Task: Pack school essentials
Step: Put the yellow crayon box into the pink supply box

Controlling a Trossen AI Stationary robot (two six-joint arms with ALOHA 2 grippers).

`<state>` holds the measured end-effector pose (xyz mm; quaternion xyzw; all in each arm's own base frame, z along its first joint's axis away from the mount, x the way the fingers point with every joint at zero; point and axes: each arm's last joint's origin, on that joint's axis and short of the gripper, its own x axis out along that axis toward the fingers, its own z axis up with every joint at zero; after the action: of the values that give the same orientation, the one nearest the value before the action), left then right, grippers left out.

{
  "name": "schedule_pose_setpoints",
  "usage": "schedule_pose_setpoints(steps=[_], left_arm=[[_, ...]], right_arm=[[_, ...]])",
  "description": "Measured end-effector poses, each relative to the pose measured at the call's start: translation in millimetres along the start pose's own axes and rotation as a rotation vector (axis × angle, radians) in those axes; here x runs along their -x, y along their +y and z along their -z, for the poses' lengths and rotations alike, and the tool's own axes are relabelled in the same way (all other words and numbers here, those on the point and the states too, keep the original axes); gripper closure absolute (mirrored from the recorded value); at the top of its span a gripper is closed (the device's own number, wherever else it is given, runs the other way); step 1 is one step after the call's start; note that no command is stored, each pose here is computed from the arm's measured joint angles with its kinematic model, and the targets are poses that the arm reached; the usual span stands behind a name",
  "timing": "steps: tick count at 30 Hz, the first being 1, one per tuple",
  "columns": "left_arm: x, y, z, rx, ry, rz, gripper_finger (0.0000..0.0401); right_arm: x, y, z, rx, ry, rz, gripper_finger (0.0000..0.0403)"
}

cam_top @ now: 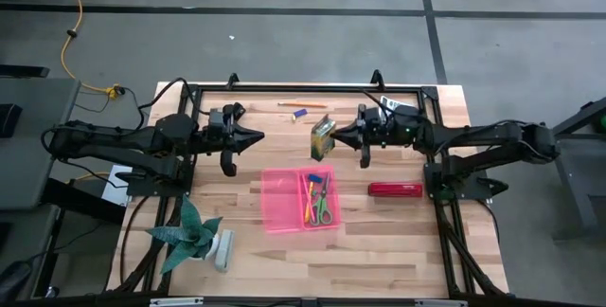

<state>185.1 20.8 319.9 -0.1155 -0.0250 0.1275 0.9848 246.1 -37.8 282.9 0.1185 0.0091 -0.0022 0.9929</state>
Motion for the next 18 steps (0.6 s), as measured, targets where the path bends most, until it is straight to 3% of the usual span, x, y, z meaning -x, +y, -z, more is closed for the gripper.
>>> schedule_pose_setpoints(steps=[12, 15, 18], left_arm=[[0, 0, 0, -0.001, 0.002, 0.0, 0.0401], [0, 0, 0, -0.001, 0.002, 0.0, 0.0401], [0, 0, 0, -0.001, 0.001, -0.001, 0.0401]], right_arm=[[-1, 1, 4, -0.031, 0.033, -0.004, 0.0403], [-8, 3, 12, -0.039, 0.178, 0.011, 0.0403], [-21, 6, 16, 0.032, 0.4, 0.025, 0.0403]])
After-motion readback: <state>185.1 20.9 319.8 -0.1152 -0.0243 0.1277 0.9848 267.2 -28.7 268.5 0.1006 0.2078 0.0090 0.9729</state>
